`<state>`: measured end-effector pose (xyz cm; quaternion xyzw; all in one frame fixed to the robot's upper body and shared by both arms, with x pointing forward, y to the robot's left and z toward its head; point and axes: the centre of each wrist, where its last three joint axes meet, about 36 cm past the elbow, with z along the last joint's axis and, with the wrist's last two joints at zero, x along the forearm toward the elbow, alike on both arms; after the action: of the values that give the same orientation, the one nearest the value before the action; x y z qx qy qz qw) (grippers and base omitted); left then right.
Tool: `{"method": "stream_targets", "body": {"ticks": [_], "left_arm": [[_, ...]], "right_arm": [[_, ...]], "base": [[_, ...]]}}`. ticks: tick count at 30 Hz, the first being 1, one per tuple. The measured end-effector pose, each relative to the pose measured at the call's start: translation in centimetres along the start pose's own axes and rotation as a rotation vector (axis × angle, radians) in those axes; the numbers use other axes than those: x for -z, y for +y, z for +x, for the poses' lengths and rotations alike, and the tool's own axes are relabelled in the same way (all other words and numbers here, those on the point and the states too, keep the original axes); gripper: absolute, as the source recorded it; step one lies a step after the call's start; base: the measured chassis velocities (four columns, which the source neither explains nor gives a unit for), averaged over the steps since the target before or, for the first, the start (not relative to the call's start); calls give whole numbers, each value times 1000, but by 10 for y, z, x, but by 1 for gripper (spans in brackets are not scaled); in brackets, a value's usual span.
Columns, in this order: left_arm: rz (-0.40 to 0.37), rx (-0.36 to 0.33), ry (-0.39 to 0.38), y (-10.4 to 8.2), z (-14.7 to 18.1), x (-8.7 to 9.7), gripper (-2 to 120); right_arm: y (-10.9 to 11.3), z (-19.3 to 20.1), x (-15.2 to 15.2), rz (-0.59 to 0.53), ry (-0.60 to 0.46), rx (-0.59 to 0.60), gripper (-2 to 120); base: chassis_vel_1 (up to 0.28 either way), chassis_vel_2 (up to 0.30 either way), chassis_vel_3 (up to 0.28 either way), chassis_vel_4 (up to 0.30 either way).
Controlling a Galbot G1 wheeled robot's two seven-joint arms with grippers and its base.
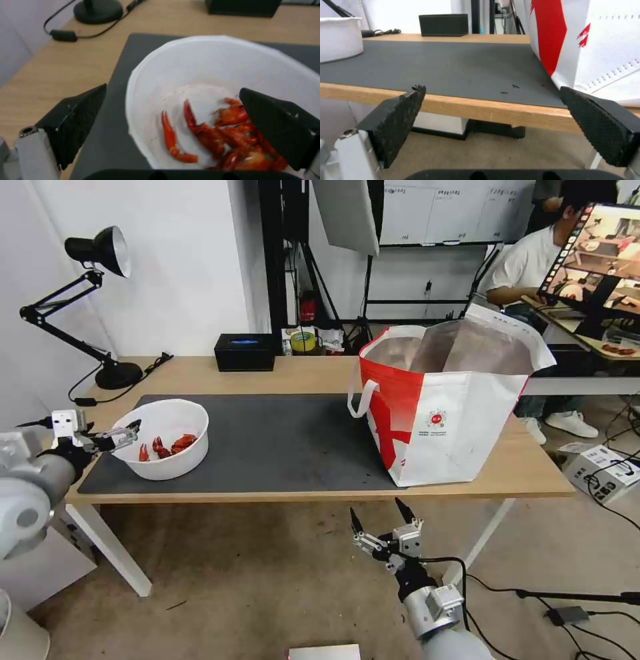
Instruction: Pick up the trash from the table and place it into the takeout bag.
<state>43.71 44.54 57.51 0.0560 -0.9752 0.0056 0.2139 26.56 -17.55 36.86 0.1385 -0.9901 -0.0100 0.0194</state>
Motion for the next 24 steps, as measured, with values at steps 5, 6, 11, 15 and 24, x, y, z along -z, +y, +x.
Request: {"method": "stream_targets", "body": {"ticks": [5,6,11,15,24], "left_arm": [[42,38,120,3,-10,22,100],[67,44,154,4,-13,28,100],[147,95,266,8,-25,38,100],[190,128,319,13,-33,38,100],[276,161,381,19,-41,45,100]], "right_arm": [[0,0,0,0,0,0,100],[0,0,0,0,0,0,100],[0,0,0,0,0,0,100],[0,0,0,0,0,0,100],[0,0,0,0,0,0,100]], "base": [[0,0,0,0],[0,0,0,0],[0,0,0,0],[0,0,0,0],[0,0,0,0]]}}
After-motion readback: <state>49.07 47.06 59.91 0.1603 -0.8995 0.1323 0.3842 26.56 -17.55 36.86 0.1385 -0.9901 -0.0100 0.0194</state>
